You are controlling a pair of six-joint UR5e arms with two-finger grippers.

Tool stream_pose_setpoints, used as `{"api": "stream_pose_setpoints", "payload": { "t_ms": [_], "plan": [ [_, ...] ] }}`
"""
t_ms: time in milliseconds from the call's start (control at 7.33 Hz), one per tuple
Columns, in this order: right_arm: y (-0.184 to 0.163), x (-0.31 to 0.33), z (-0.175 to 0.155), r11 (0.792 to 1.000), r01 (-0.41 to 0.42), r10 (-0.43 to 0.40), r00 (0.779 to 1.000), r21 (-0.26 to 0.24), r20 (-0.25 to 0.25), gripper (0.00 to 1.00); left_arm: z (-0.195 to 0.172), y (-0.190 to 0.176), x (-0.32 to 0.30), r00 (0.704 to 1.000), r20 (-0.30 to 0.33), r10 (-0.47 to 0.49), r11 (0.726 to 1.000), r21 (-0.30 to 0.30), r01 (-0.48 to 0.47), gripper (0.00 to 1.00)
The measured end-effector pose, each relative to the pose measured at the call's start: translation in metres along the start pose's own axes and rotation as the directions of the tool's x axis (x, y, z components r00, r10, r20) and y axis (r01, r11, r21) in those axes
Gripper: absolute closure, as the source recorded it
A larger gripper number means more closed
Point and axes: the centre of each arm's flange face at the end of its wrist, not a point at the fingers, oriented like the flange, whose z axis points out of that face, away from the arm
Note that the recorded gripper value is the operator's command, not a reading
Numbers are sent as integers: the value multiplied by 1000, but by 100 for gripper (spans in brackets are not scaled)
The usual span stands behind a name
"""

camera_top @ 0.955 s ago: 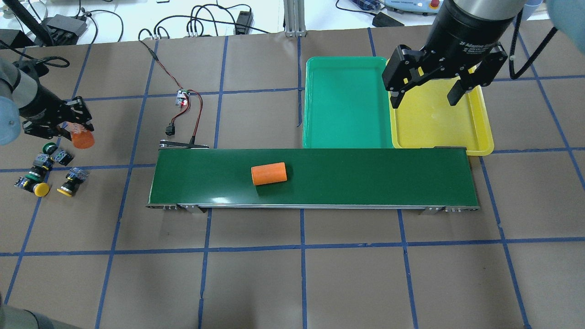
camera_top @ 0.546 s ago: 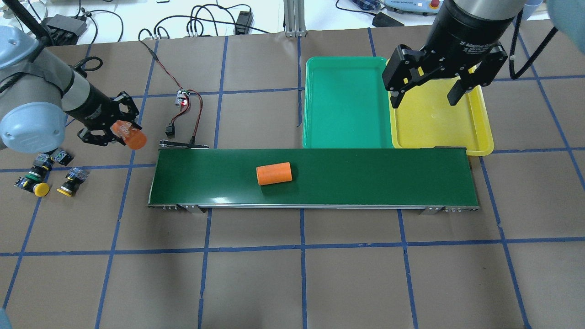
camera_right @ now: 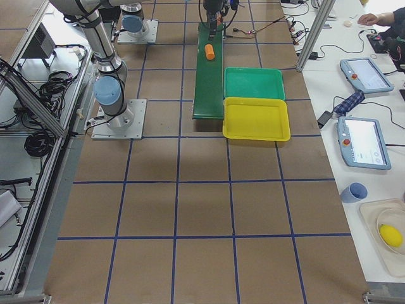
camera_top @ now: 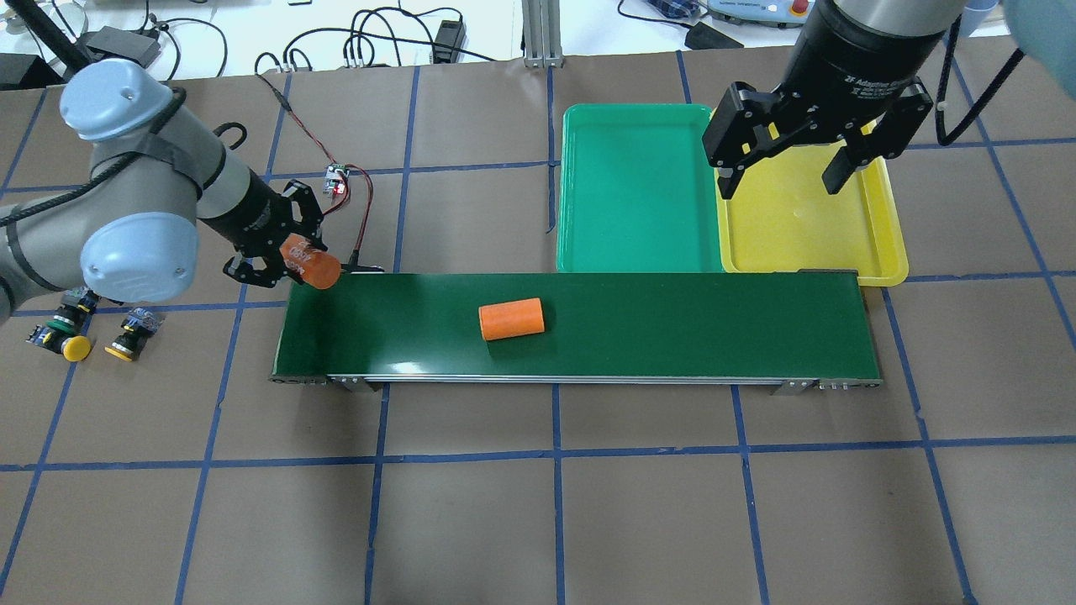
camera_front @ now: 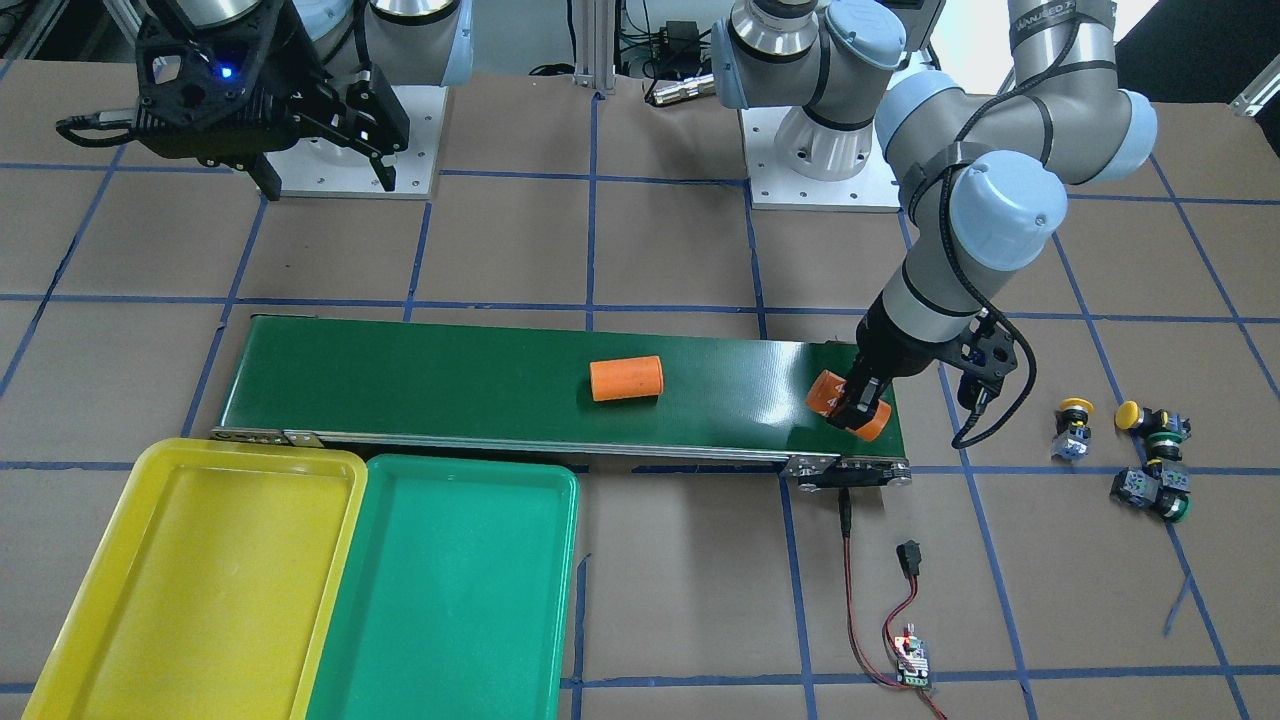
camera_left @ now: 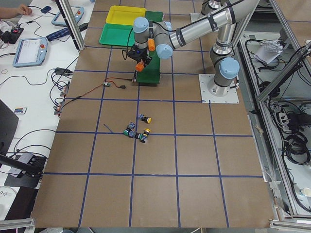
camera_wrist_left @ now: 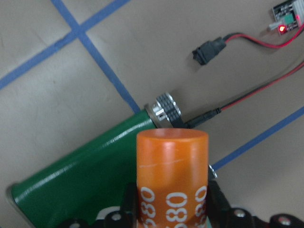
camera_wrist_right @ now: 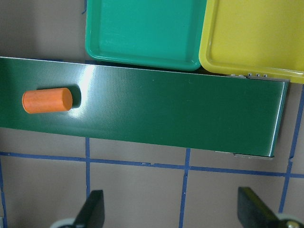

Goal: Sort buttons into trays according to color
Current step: 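Carry the cylinder to the belt and release it with left gripper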

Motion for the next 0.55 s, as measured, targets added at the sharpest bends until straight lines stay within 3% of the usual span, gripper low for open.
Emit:
{"api": "stream_pose_setpoints", "payload": {
  "t_ms": [273, 409, 546],
  "plan": [
    [0, 1, 0, 1000, -1, 1, 1000, -1, -1, 0, 6, 12, -11, 998, 62, -6, 1000, 26, 5, 82],
    [0, 1, 0, 1000, -2, 2, 1000, -1, -1, 0, 14, 13, -12, 997, 78, -16, 1000, 21, 14, 52],
    [0, 1, 0, 1000, -2, 2, 1000, -1, -1, 0, 21, 15, -11, 995, 90, -32, 999, 15, 31, 5]
  ]
}}
